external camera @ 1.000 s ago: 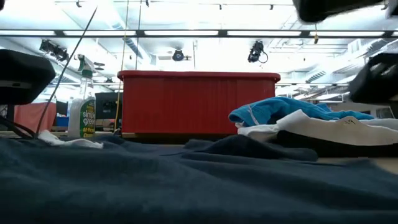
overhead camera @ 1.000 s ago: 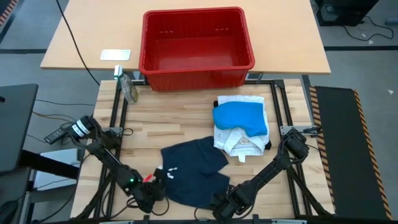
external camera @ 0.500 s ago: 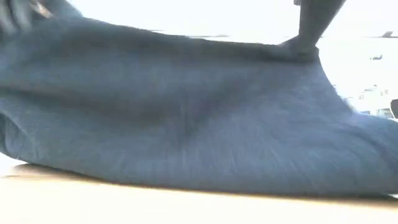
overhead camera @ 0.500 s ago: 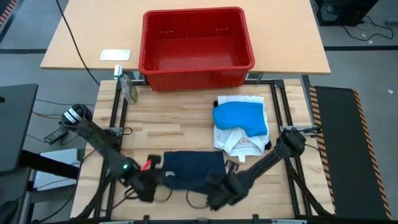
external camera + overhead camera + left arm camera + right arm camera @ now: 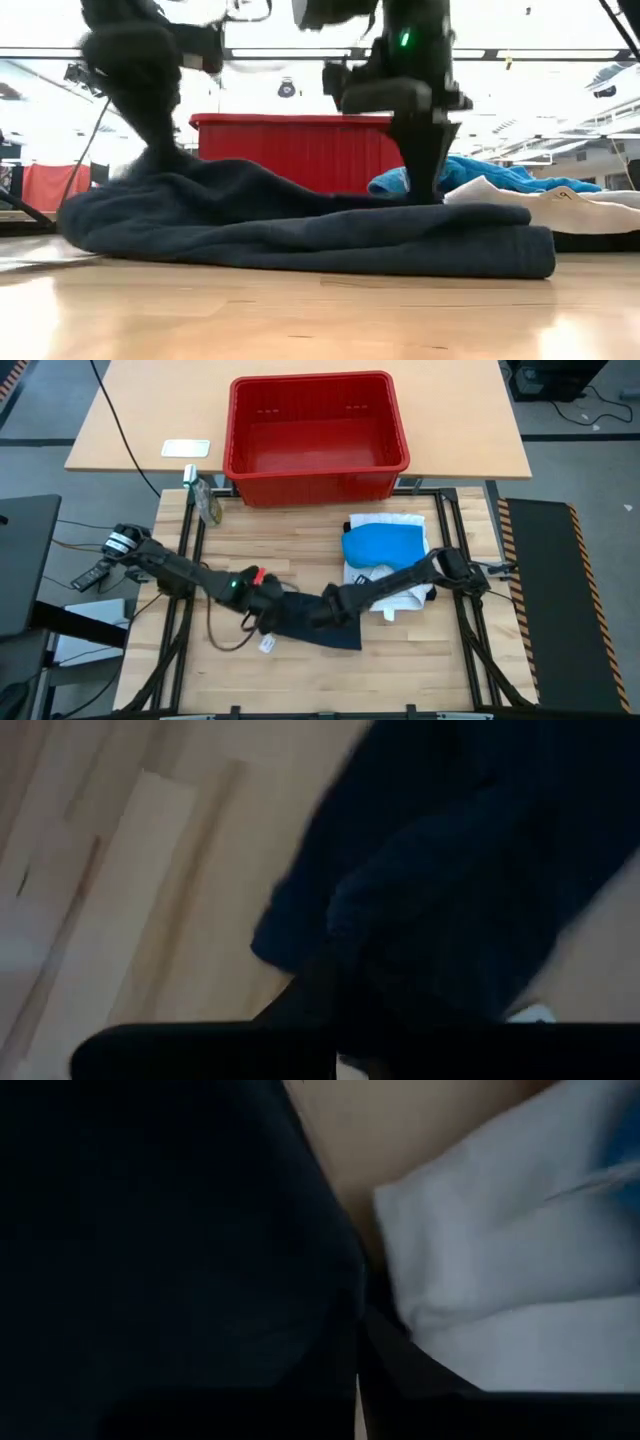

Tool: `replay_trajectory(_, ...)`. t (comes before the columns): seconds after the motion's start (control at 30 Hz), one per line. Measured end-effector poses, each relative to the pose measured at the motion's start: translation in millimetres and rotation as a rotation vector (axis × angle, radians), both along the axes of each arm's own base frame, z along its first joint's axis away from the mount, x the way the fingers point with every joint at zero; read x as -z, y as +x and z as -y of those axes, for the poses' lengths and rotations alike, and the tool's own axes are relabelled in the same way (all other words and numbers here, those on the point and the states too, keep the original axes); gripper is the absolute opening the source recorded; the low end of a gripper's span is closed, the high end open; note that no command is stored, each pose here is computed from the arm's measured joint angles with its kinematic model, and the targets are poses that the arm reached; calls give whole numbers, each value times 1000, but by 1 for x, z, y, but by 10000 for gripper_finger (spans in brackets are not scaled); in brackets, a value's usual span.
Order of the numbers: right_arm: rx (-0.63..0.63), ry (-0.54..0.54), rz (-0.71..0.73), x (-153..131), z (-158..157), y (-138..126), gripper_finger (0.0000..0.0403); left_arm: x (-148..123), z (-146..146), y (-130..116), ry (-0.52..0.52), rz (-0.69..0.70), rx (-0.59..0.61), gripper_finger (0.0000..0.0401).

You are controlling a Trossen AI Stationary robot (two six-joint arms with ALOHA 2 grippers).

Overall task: Fold laundry
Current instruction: Fold the dark blue shorts

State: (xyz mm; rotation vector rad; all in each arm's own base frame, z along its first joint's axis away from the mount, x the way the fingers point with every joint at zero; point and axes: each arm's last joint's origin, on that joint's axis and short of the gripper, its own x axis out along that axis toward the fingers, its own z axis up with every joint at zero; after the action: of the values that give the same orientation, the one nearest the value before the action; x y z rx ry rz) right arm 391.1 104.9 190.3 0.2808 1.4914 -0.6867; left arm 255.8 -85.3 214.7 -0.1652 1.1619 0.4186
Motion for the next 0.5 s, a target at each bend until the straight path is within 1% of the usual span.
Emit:
replay_trajectory(0.07,40,80,-16,11,9,1,12,6,-14,6,-16,32,-54,28)
replay_trajectory(0.13,69,138,-35,18,15,0,29,12,-26,9,-68,42,-90,40)
replay_trajectory(0.23,71,148,-57,19,12,-2,64,20,-35,8,-136,10,-103,73)
replay_trajectory(0.3,73,139,-69,14,7,-4,89,23,-37,7,-152,-12,-80,101)
replay_trajectory(0.4,97,133,-62,1,-4,-7,126,24,-39,3,-148,-51,-83,147)
replay_trajectory(0.5,151,136,-11,-18,-19,-12,159,20,-37,-1,-148,-97,-98,192)
